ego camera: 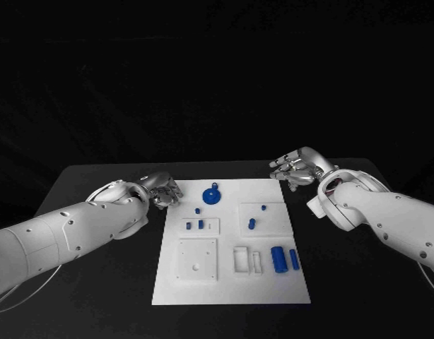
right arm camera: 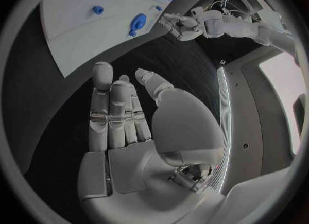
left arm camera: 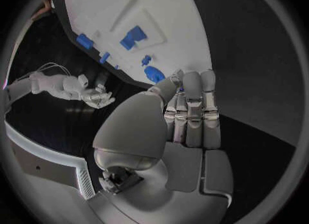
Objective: Assemble the parts on the task board
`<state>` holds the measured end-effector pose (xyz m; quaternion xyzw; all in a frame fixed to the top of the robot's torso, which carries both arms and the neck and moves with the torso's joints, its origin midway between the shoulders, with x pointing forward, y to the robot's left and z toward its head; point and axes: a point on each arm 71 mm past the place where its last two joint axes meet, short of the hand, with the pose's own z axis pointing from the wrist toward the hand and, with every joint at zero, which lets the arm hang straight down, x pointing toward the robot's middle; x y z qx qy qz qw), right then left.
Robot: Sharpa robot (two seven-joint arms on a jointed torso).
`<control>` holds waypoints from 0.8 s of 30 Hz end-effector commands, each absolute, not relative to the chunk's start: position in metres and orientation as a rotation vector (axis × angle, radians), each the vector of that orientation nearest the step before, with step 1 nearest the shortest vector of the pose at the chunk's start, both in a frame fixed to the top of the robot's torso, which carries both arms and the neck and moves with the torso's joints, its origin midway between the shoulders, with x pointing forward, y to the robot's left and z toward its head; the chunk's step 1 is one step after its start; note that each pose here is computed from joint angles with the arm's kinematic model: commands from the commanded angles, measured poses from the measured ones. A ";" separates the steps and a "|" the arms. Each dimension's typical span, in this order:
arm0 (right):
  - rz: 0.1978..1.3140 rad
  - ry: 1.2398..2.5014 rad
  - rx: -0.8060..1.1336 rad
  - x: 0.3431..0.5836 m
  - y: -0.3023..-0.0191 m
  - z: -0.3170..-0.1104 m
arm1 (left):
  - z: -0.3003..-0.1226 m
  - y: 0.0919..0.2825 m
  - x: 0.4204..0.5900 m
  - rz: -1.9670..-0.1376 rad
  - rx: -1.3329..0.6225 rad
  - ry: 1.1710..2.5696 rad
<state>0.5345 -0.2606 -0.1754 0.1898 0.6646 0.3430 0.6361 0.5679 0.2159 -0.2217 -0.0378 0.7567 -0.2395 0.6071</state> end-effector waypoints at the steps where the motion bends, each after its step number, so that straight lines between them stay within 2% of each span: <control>1: 0.724 1.616 0.243 0.532 -0.253 -0.180 | -0.208 0.230 0.572 -0.707 -0.362 1.636; 5: 0.632 1.655 0.128 0.532 -0.249 -0.182 | -0.202 0.244 0.571 -0.831 -0.582 1.644; 9: 0.531 1.690 0.040 0.531 -0.245 -0.185 | -0.196 0.248 0.566 -0.950 -0.713 1.647; 16: 0.399 1.713 -0.069 0.529 -0.234 -0.192 | -0.189 0.248 0.556 -1.094 -0.802 1.621; 24: 0.309 1.726 -0.156 0.525 -0.221 -0.204 | -0.185 0.245 0.549 -1.124 -0.842 1.582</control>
